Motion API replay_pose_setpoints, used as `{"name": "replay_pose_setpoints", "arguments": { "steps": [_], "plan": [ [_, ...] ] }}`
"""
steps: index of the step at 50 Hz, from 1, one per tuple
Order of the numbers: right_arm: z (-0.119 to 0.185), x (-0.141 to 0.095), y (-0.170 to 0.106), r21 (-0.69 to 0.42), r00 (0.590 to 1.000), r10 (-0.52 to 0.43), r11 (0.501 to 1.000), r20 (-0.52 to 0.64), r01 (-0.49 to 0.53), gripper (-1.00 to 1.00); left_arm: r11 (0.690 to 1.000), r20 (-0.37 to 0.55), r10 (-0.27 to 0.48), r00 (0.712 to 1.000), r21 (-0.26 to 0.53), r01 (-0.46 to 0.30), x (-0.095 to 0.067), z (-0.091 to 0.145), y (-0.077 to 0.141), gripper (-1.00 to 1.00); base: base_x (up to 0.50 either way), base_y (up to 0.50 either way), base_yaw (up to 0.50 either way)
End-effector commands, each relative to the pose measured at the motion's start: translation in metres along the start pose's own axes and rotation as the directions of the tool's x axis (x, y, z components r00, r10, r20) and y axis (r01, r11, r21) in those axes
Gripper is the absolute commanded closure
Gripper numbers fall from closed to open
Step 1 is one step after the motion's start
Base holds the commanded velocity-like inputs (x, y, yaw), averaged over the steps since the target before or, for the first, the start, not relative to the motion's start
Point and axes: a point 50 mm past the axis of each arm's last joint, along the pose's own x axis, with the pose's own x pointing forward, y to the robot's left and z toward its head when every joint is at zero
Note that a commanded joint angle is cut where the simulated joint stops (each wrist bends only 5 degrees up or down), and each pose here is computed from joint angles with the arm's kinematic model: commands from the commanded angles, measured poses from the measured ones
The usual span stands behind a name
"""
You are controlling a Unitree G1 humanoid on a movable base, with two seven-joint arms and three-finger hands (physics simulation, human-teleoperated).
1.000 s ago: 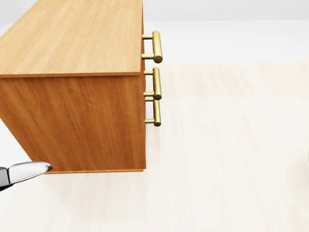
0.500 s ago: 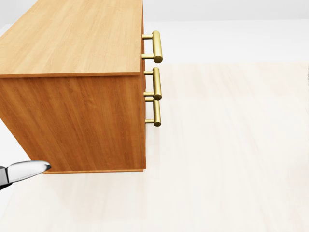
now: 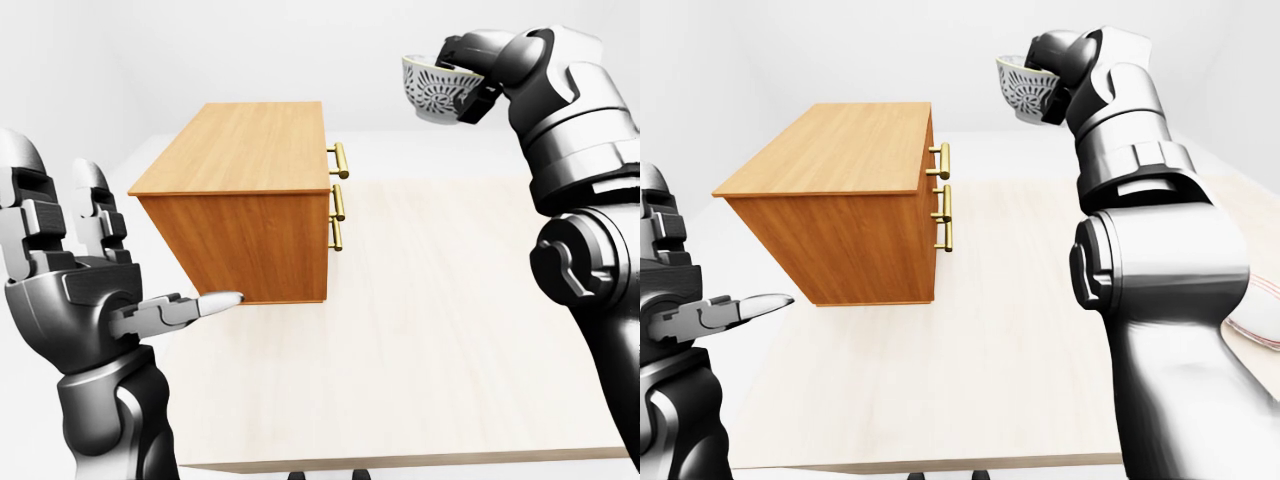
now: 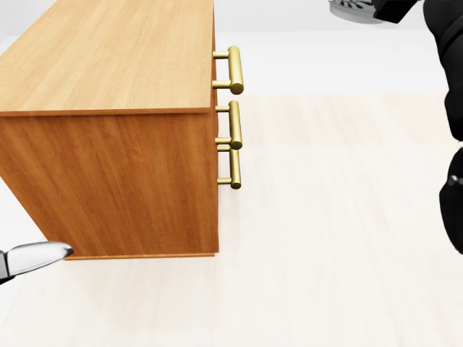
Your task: Put the bowl on top of the cabinet.
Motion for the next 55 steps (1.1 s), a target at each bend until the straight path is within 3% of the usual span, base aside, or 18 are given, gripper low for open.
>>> {"name": "replay_pose_setpoints", "arguments": {
  "steps": [1,16,28,35,39,55],
  "plan": [
    [0.071,-0.009,-0.004,-0.043,0.986,-0.042,0.998,0.163,0.049,1.0,1.0,0.0,0.001,1.0,-0.001,-0.001,0.0,0.0,0.001,-1.0,0.0,0.0,0.0],
    [0.128,-0.023,-0.003,-0.015,0.945,-0.104,0.993,0.311,0.114,1.0,1.0,0.005,0.007,1.0,-0.006,-0.007,0.001,0.001,0.002,-1.0,0.0,0.0,0.0],
    [0.15,-0.029,0.001,0.005,0.921,-0.129,0.991,0.369,0.136,1.0,1.0,0.004,0.011,1.0,-0.01,-0.011,0.0,0.001,0.003,-1.0,0.0,0.0,0.0],
    [0.161,-0.031,0.01,0.03,0.909,-0.093,0.996,0.407,0.089,1.0,1.0,0.004,0.011,1.0,-0.012,-0.011,0.0,0.001,0.003,-1.0,0.0,0.0,0.0],
    [0.169,-0.03,0.027,0.043,0.893,0.033,0.997,0.45,-0.058,1.0,1.0,-0.008,0.008,1.0,-0.011,-0.008,0.0,-0.001,0.002,-1.0,0.0,0.0,0.0],
    [0.168,-0.024,0.045,0.035,0.894,0.058,0.996,0.443,-0.082,1.0,1.0,-0.001,0.012,1.0,-0.013,-0.012,0.0,0.0,0.003,-1.0,0.0,0.0,0.0]
  ]
}}
